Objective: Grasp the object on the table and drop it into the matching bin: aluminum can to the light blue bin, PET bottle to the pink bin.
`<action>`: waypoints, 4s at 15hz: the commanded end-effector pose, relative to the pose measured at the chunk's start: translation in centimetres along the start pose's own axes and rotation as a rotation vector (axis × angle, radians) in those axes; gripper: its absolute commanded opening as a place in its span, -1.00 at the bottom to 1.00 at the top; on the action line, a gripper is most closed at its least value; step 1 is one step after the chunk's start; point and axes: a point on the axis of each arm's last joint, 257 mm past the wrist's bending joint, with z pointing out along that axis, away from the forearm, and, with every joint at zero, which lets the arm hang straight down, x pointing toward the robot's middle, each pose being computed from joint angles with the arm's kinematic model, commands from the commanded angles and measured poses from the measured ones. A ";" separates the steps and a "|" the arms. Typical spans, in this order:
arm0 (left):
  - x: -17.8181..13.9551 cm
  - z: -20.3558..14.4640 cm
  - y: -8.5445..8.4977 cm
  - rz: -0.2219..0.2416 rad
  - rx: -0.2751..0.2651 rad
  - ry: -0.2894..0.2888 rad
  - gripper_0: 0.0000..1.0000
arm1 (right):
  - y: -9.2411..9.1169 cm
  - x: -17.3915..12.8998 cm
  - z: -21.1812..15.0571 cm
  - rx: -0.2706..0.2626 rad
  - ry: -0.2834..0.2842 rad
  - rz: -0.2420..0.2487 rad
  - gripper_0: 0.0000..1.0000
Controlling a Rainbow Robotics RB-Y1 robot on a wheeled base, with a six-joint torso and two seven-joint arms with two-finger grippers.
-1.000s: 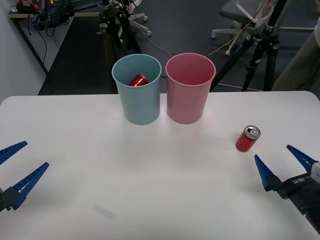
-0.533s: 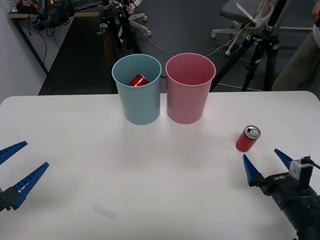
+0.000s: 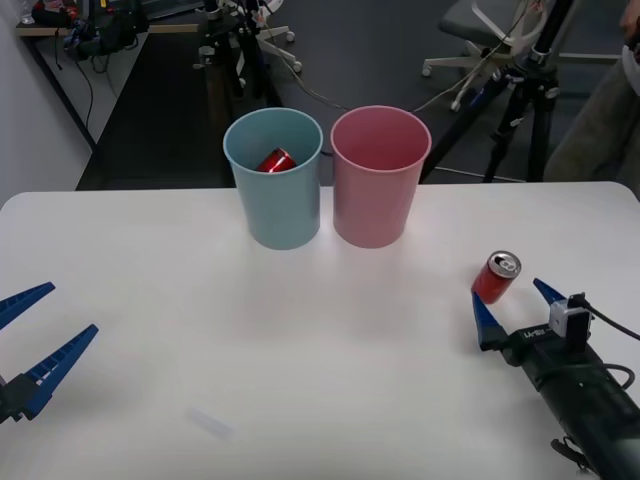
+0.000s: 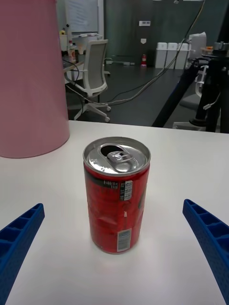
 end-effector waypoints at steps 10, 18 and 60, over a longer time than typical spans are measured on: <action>0.0 0.0 0.0 0.000 0.000 0.000 1.00 | 0.6 0.7 5.6 -0.020 0.009 0.021 1.00; 0.0 0.0 0.0 0.000 0.000 0.000 1.00 | 1.0 0.7 5.6 -0.029 0.009 0.018 -1.00; 0.0 0.0 0.0 0.000 0.000 0.000 1.00 | 27.1 -30.7 4.3 -0.577 -0.388 0.159 -1.00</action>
